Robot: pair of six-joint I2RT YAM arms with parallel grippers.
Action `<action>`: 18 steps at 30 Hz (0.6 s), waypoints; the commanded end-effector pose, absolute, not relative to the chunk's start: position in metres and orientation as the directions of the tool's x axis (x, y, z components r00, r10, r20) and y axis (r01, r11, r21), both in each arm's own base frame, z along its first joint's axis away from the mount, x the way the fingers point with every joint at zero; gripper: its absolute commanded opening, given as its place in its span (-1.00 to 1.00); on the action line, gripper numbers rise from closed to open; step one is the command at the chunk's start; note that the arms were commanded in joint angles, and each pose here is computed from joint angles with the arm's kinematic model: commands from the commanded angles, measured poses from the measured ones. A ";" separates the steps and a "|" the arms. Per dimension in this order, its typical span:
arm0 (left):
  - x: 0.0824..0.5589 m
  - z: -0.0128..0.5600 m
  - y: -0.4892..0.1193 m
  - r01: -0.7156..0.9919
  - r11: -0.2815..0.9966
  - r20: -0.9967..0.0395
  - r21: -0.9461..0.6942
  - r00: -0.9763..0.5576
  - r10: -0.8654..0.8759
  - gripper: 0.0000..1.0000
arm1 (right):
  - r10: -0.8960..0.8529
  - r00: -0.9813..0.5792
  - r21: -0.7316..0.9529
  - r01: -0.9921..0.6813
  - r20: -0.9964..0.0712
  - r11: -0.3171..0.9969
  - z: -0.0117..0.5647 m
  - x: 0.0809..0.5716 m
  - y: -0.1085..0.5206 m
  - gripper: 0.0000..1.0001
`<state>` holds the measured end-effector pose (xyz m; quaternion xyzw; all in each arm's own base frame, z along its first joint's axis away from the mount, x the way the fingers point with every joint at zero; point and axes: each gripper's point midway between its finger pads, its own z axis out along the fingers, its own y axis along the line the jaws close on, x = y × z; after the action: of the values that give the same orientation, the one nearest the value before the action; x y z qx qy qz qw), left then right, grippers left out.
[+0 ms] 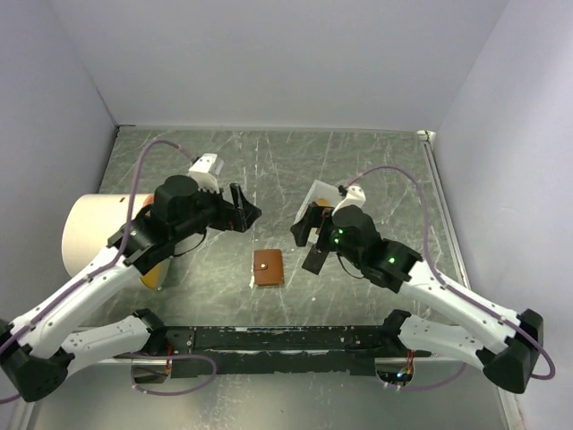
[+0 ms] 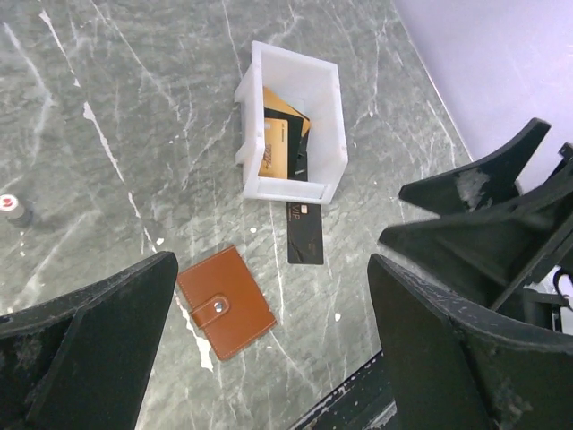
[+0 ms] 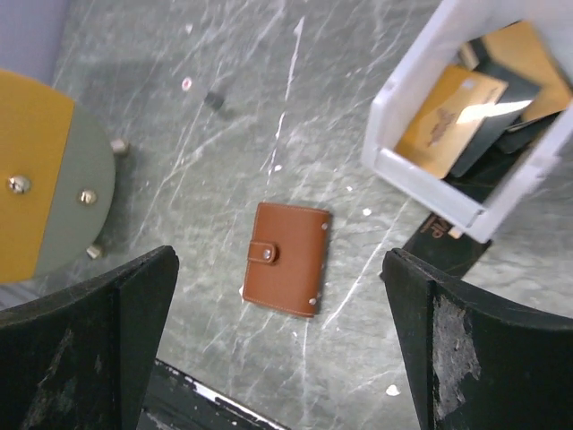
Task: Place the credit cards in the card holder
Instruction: Reset both arms
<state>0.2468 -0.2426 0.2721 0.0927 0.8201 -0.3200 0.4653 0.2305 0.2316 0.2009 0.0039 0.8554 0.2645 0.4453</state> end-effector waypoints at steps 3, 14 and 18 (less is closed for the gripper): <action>0.221 0.307 -0.217 0.470 0.758 -0.849 -0.453 -0.488 -0.205 0.98 | 0.317 -0.498 0.405 -0.077 -0.807 0.911 0.227 0.232 0.178 1.00; 0.198 0.280 -0.212 0.479 0.725 -0.820 -0.496 -0.532 -0.209 0.98 | 0.401 -0.457 0.506 -0.132 -0.794 0.852 0.257 0.218 0.173 1.00; 0.197 0.275 -0.212 0.480 0.718 -0.817 -0.504 -0.534 -0.217 0.98 | 0.392 -0.463 0.502 -0.138 -0.795 0.854 0.252 0.218 0.174 1.00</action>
<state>0.2038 -0.2091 0.2778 0.0798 0.7969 -0.3521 0.4844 0.2173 0.1755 0.2498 0.0707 0.8190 0.2556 0.5088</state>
